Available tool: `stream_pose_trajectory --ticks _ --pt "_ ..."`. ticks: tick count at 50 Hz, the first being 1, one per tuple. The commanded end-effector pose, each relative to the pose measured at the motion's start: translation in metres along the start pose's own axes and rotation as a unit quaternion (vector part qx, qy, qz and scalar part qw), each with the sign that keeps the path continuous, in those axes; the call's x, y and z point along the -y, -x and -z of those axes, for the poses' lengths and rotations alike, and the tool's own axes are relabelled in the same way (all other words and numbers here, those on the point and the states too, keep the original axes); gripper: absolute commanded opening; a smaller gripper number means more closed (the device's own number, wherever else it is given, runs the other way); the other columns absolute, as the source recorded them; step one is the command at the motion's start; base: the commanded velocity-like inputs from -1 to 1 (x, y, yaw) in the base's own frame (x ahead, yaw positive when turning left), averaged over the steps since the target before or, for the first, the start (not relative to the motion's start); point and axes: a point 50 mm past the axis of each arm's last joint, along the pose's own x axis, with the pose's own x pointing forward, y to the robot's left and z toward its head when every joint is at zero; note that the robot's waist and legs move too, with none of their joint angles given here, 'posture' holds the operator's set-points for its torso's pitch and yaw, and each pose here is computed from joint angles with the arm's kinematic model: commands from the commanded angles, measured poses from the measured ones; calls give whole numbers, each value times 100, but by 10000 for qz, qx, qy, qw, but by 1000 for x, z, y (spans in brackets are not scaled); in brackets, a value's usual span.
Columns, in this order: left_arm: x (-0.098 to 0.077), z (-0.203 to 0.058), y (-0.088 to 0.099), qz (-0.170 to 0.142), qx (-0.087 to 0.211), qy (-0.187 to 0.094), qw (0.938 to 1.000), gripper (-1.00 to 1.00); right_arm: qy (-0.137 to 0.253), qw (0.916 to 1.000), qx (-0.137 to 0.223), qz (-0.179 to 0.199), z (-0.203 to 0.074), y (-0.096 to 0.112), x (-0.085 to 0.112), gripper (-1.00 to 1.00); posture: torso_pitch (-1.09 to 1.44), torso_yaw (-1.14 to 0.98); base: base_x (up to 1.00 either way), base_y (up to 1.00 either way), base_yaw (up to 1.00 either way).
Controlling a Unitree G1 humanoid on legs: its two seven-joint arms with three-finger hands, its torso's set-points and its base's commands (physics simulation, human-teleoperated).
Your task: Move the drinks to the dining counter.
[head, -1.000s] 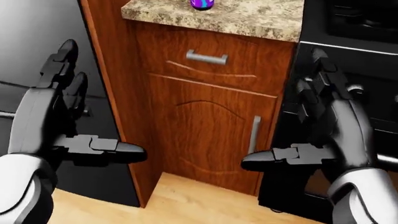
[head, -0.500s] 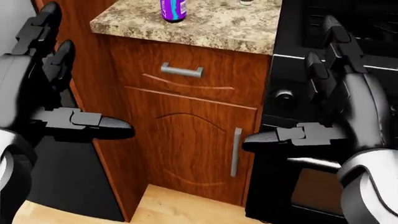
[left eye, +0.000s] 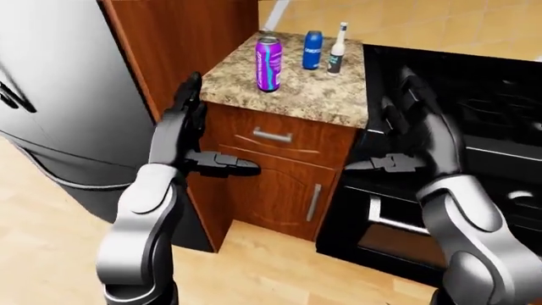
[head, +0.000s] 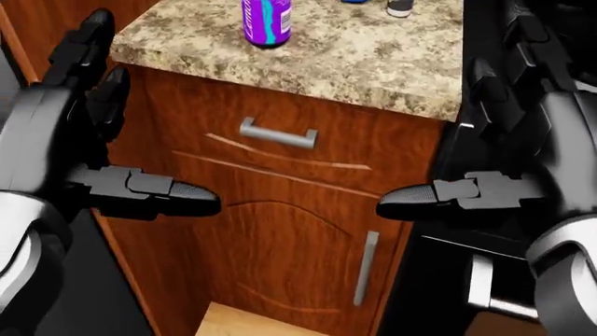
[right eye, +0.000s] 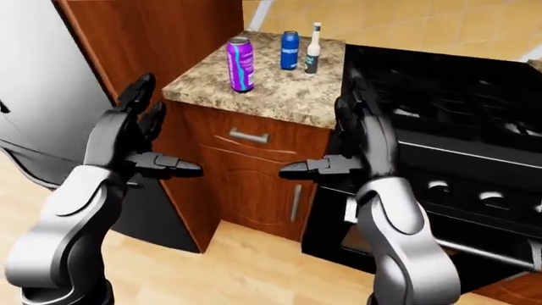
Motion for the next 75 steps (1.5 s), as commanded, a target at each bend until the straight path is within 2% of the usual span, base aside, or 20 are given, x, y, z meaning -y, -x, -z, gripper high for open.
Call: stream_pose_trajectory --ticks 1,20,38,44,54,75 --pt "1 -16 2 24 461 -44 9989 100 54 9991 409 29 -14 2 1 100 0 0 0 -41 0" --pt "-14 -23 7 -158 510 -31 9986 100 95 9986 503 -90 -18 5 -6 100 0 0 0 -25 0" --pt "-47 -25 24 -597 549 -52 9967 100 189 9974 638 -259 -27 5 -17 100 0 0 0 8 0" --pt "-46 -25 22 -580 555 -56 9968 100 182 9975 629 -274 -27 4 -18 100 0 0 0 21 0" --pt "-33 -27 16 -424 553 -95 9975 100 94 9977 649 -191 -27 7 -10 100 0 0 16 11 0" --pt "-44 -33 22 -533 615 -97 9966 100 88 9971 731 -217 -32 7 -14 100 0 0 22 8 0"
